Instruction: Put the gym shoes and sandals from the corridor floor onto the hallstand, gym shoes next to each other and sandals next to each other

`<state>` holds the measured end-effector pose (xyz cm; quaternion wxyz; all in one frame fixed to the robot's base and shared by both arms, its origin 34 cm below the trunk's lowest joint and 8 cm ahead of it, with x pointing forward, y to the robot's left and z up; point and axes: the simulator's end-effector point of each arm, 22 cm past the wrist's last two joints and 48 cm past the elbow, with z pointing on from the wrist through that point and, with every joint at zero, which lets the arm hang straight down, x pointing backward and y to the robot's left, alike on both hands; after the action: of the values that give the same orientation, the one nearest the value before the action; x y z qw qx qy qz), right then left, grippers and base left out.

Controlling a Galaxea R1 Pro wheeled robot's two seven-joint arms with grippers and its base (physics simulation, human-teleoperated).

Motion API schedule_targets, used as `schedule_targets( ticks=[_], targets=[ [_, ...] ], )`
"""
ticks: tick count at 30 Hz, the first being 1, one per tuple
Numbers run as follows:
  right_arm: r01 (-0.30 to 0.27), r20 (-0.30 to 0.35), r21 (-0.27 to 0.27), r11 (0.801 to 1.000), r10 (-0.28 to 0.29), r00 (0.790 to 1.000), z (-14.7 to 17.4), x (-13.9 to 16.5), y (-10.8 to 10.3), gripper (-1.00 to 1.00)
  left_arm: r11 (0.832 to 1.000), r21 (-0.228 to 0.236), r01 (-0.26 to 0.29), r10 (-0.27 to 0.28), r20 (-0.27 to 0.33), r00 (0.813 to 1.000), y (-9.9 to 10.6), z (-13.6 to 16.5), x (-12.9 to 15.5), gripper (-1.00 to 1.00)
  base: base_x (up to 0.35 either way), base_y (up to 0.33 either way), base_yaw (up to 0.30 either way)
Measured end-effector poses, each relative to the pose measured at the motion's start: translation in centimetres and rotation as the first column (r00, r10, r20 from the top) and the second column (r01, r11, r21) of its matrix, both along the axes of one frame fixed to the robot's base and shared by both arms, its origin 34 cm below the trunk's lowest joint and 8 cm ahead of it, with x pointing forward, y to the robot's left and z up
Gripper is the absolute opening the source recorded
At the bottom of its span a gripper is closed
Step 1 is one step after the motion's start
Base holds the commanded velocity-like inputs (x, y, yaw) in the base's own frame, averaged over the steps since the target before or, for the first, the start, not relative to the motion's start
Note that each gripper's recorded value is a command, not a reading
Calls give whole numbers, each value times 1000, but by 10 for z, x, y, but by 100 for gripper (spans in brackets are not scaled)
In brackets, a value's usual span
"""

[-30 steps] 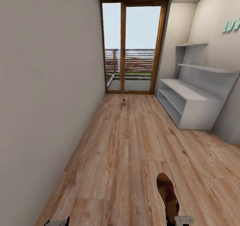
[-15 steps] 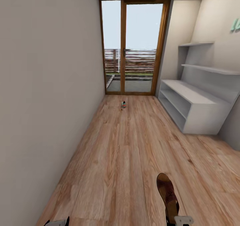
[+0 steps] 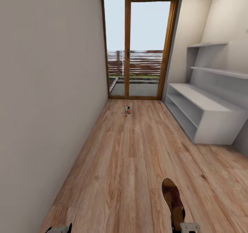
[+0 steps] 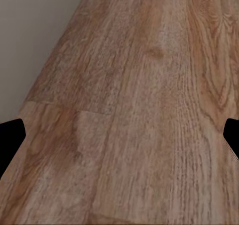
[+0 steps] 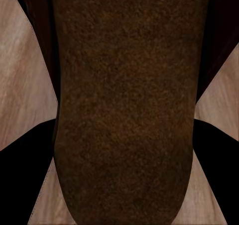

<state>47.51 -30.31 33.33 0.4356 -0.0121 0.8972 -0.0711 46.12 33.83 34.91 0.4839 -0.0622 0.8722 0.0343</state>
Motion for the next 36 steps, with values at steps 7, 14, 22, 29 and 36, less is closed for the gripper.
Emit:
schedule_targets(
  ticks=[7,14,22,29,36],
  targets=[
    [0,0,-1,1000,0,1000,0,0,0,-100,1000,-1,0,0,0,1000,-1,0,0,100,340,0,0],
    [1,0,-4,1000,-1,1000,0,0,-2,-100,1000,-1,0,0,0,1000,-1,0,0,100,340,0,0],
    [3,0,-5,1000,-3,1000,0,0,-3,-100,1000,-1,0,0,0,1000,-1,0,0,100,340,0,0],
    [3,1,-1,1000,-3,1000,0,0,-1,-100,1000,-1,0,0,1,1000,-1,0,0,100,340,0,0],
    [4,1,0,1000,-4,1000,0,0,-1,-100,1000,-1,1,-1,0,1000,-1,0,0,100,340,0,0]
  ],
)
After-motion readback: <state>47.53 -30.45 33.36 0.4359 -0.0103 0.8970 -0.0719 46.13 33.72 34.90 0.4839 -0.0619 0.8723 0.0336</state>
